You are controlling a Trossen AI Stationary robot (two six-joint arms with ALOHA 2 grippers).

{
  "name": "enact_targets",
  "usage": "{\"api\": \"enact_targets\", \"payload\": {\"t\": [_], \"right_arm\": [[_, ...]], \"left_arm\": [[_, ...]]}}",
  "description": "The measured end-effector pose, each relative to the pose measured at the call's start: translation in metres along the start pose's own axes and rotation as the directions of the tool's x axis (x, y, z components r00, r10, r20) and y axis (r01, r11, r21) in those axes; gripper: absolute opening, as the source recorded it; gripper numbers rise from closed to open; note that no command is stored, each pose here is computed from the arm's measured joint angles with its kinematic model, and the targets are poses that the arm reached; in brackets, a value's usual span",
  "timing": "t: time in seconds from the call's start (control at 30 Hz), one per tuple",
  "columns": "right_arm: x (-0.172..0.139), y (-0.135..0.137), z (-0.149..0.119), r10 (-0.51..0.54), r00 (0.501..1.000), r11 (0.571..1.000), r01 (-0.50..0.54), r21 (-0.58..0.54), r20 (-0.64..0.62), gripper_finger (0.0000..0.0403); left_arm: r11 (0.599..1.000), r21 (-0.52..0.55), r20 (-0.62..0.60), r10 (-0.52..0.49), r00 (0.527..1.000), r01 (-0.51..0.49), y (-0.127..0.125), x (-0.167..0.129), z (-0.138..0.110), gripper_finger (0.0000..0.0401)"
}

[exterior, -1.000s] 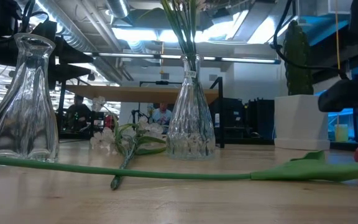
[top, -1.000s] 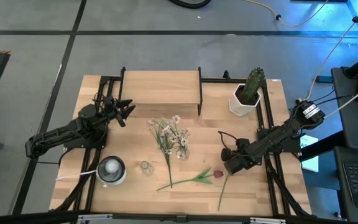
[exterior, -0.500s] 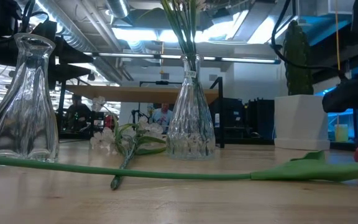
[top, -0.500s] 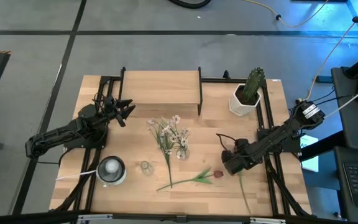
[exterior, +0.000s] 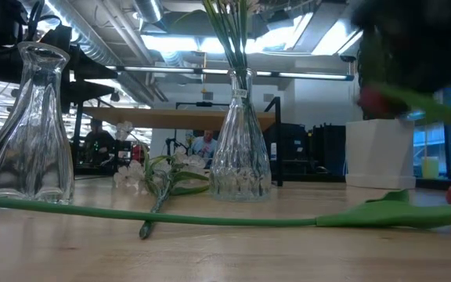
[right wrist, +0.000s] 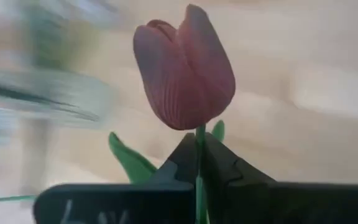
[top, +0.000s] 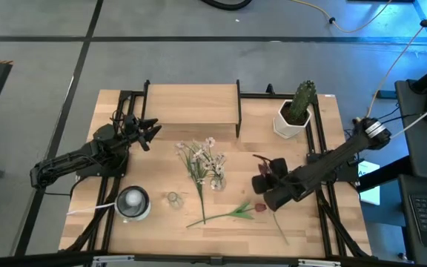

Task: Pick and place flowers into a vace then onto a shelf
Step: Put the right red flower into the right transparent vase

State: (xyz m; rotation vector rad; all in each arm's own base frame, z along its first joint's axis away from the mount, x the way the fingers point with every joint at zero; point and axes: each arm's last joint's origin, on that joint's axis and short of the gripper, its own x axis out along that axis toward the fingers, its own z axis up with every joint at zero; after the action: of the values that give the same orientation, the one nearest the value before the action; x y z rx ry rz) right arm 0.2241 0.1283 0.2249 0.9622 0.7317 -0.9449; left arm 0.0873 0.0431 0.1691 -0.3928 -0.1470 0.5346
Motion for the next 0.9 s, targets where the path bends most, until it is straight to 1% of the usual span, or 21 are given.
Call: {"api": "enact_targets", "payload": {"t": [0.07, 0.13, 0.2, 0.23, 0.37, 0.47, 0.5, 0.6, 0.7, 0.83, 0.9], "right_arm": [[-0.020, 0.014, 0.011, 0.097, 0.991, 0.995, -0.094, -0.036, 0.092, 0.0006], [-0.041, 0.027, 0.023, 0.178, 0.964, 0.982, -0.161, -0.096, 0.199, 0.0006], [-0.062, 0.040, 0.034, 0.251, 0.918, 0.963, -0.205, -0.174, 0.309, 0.0005], [-0.073, 0.047, 0.040, 0.282, 0.886, 0.954, -0.217, -0.209, 0.369, 0.0005], [-0.113, 0.066, 0.062, 0.351, 0.744, 0.928, -0.194, -0.318, 0.568, 0.0005], [-0.137, 0.077, 0.074, 0.359, 0.647, 0.925, -0.148, -0.351, 0.673, 0.0005], [-0.143, 0.080, 0.077, 0.358, 0.625, 0.924, -0.131, -0.358, 0.694, 0.0005], [-0.155, 0.087, 0.083, 0.359, 0.594, 0.925, -0.124, -0.359, 0.720, 0.0006], [-0.155, 0.091, 0.085, 0.358, 0.584, 0.924, -0.109, -0.367, 0.729, 0.0006], [-0.151, 0.093, 0.090, 0.346, 0.585, 0.929, -0.105, -0.354, 0.734, 0.0006], [-0.149, 0.095, 0.093, 0.353, 0.599, 0.928, -0.127, -0.350, 0.719, 0.0005]], "left_arm": [[1.000, 0.000, 0.000, 0.000, 1.000, 0.000, 0.000, 0.000, 0.000, 0.0216], [1.000, 0.000, 0.000, 0.000, 1.000, 0.000, 0.000, 0.000, 0.000, 0.0216], [1.000, 0.000, 0.000, 0.000, 1.000, 0.000, 0.000, 0.000, 0.000, 0.0216], [1.000, 0.000, 0.000, 0.000, 1.000, 0.000, 0.000, 0.000, 0.000, 0.0216], [1.000, 0.000, 0.000, 0.000, 1.000, 0.000, 0.000, 0.000, 0.000, 0.0216], [1.000, -0.010, -0.001, 0.000, 1.000, 0.000, 0.000, 0.000, 0.000, 0.0216], [1.000, -0.019, 0.000, 0.000, 1.000, 0.000, 0.000, 0.000, 0.000, 0.0216], [1.000, -0.024, -0.001, 0.000, 1.000, 0.000, 0.000, 0.000, 0.000, 0.0216], [1.000, -0.024, 0.000, 0.000, 1.000, 0.000, 0.000, 0.000, 0.000, 0.0216], [1.000, -0.024, -0.001, 0.000, 1.000, 0.000, 0.000, 0.000, 0.000, 0.0216], [1.000, -0.024, 0.000, 0.000, 1.000, 0.000, 0.000, 0.000, 0.000, 0.0216]]}}
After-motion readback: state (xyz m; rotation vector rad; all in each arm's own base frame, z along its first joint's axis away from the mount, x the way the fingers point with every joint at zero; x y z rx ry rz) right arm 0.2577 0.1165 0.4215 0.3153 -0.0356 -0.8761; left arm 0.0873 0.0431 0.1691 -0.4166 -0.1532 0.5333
